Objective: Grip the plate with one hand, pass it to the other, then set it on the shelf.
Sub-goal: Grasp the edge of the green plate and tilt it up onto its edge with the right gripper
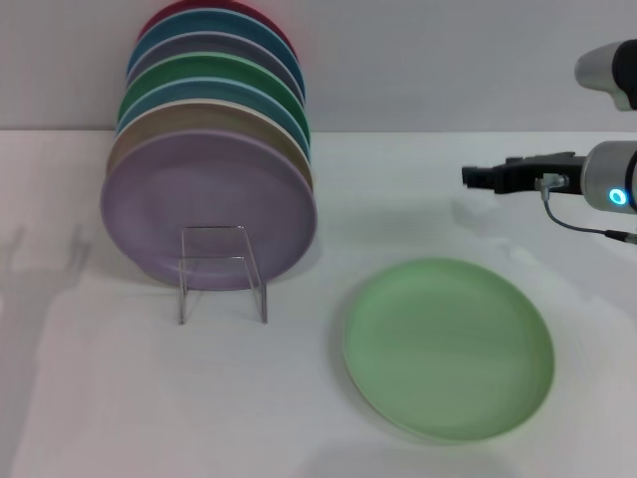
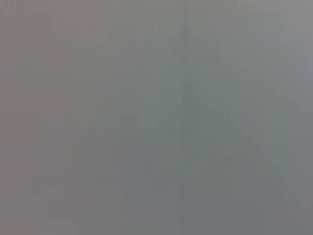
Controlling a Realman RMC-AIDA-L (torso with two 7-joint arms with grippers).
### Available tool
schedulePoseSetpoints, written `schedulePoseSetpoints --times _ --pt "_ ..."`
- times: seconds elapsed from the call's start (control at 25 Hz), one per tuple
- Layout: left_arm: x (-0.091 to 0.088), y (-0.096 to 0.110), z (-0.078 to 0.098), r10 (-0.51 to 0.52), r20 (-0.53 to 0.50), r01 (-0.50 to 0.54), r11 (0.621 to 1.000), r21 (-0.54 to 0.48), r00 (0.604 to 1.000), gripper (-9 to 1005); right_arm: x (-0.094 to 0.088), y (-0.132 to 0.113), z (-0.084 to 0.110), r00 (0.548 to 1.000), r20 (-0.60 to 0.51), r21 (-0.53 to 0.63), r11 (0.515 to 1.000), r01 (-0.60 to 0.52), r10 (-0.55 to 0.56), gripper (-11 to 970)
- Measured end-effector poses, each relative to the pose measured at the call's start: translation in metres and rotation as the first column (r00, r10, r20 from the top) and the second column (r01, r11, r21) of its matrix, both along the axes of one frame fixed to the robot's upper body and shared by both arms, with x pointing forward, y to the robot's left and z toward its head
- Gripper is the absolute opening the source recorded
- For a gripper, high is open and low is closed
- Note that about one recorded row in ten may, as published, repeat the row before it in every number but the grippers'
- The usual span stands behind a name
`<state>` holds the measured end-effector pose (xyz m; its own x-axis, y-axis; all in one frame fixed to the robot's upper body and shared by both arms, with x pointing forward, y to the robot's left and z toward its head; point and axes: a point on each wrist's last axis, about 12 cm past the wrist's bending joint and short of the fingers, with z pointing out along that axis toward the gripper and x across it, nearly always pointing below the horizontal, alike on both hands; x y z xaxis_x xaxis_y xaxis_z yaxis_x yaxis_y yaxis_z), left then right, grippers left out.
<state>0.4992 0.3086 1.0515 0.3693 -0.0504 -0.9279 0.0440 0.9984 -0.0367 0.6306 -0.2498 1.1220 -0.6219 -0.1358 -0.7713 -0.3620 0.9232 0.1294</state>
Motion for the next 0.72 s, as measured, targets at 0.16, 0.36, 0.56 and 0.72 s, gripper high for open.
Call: schedulePoseSetpoints --times 0.16,0.36,0.56,0.72 --pt "0.005 0.002 0.001 0.024 -0.012 -0.024 1.0 -0.01 1.0 742 -0.013 0.0 0.019 0.985 -0.171 -0.004 0.999 -0.041 0.039 679" --pt "0.008 0.002 0.002 0.026 -0.009 -0.027 1.0 -0.012 1.0 742 -0.024 -0.01 0.028 0.947 -0.32 0.028 0.999 -0.035 0.042 679" --pt "0.009 0.002 0.003 0.03 -0.004 -0.03 0.999 -0.016 1.0 741 -0.034 -0.029 0.03 0.892 -0.451 0.043 0.999 0.002 0.018 680" --pt "0.01 0.001 0.003 0.028 -0.001 -0.028 0.999 -0.02 1.0 741 -0.038 -0.031 0.028 0.874 -0.486 0.049 0.999 0.002 0.021 678"
